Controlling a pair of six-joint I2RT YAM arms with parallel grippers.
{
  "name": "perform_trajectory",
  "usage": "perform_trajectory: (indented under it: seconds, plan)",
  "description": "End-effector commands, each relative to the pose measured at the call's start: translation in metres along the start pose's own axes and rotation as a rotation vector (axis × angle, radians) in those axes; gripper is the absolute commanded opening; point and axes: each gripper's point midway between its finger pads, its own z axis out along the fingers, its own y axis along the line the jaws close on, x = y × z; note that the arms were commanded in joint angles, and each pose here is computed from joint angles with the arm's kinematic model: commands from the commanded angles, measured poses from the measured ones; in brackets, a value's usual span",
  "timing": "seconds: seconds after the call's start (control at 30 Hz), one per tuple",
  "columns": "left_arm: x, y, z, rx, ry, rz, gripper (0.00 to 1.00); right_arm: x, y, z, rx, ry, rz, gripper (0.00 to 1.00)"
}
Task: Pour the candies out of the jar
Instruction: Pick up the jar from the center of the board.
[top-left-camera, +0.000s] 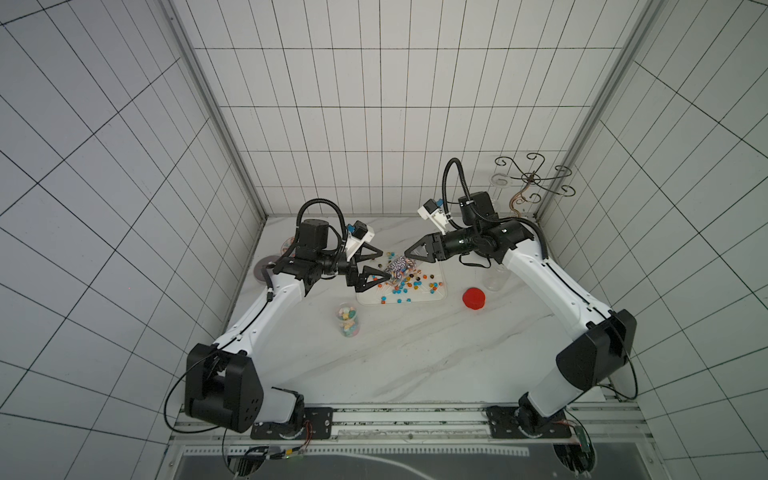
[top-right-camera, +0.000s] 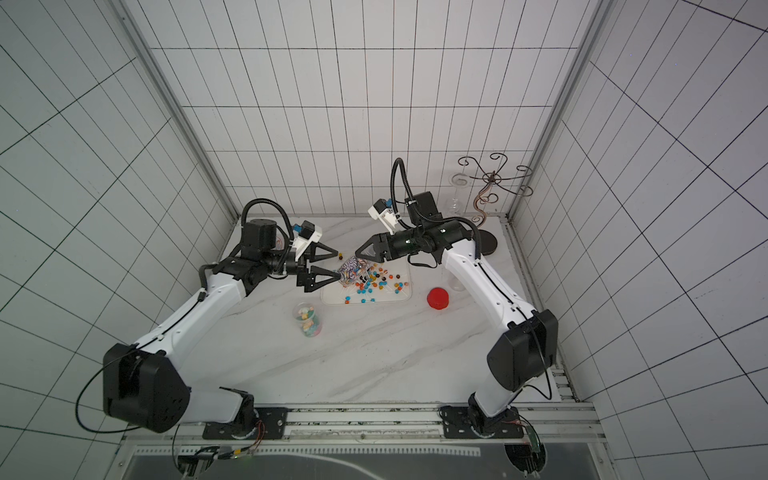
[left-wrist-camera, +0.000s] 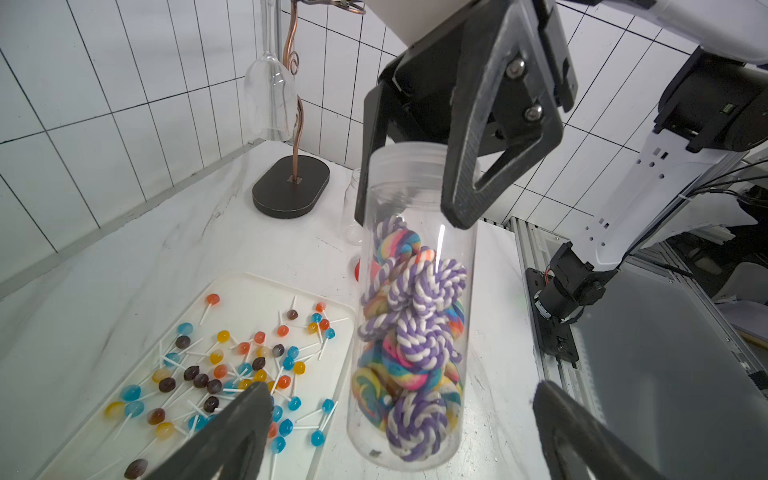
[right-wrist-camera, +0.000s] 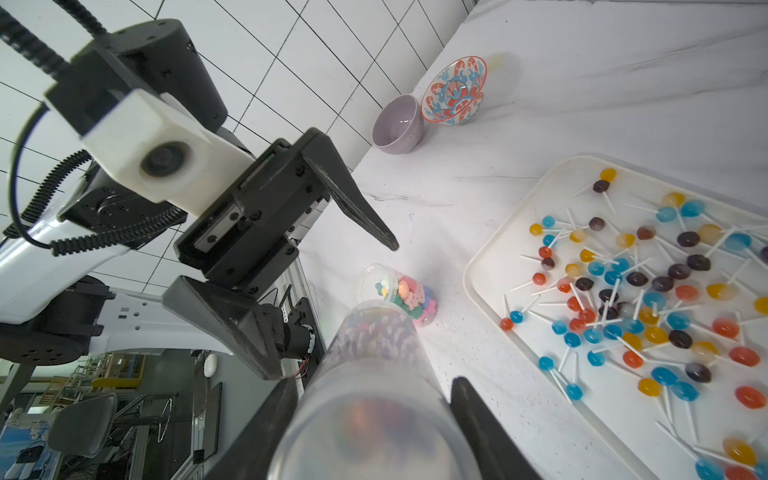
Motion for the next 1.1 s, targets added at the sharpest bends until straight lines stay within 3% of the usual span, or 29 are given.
perform_trajectory:
  seconds: [0.0, 0.53, 0.67, 0.87, 0.93, 1.0, 1.07]
  plan:
    - [0.001, -0.007, 0.003, 0.048, -0.002, 0.019, 0.97, -0.039, 0.042, -0.010, -0.086, -0.087, -0.117, 0.22]
    - [0.001, -0.008, 0.006, 0.076, -0.003, 0.002, 0.81, -0.049, 0.055, 0.000, -0.136, -0.107, -0.121, 0.22]
    - [0.000, -0.007, 0.006, 0.075, -0.003, 0.001, 0.74, -0.049, 0.056, 0.002, -0.142, -0.106, -0.119, 0.22]
    - [0.000, -0.007, 0.006, 0.074, -0.002, -0.002, 0.54, -0.048, 0.054, 0.003, -0.142, -0.105, -0.114, 0.22]
    - [0.000, -0.007, 0.006, 0.073, -0.002, 0.000, 0.52, -0.048, 0.054, 0.003, -0.142, -0.105, -0.114, 0.23]
    - [-0.002, -0.008, 0.006, 0.071, -0.004, 0.004, 0.52, -0.047, 0.054, 0.003, -0.141, -0.103, -0.112, 0.25]
    - [-0.003, -0.008, 0.005, 0.065, -0.003, 0.007, 0.50, -0.046, 0.053, 0.005, -0.142, -0.099, -0.110, 0.34]
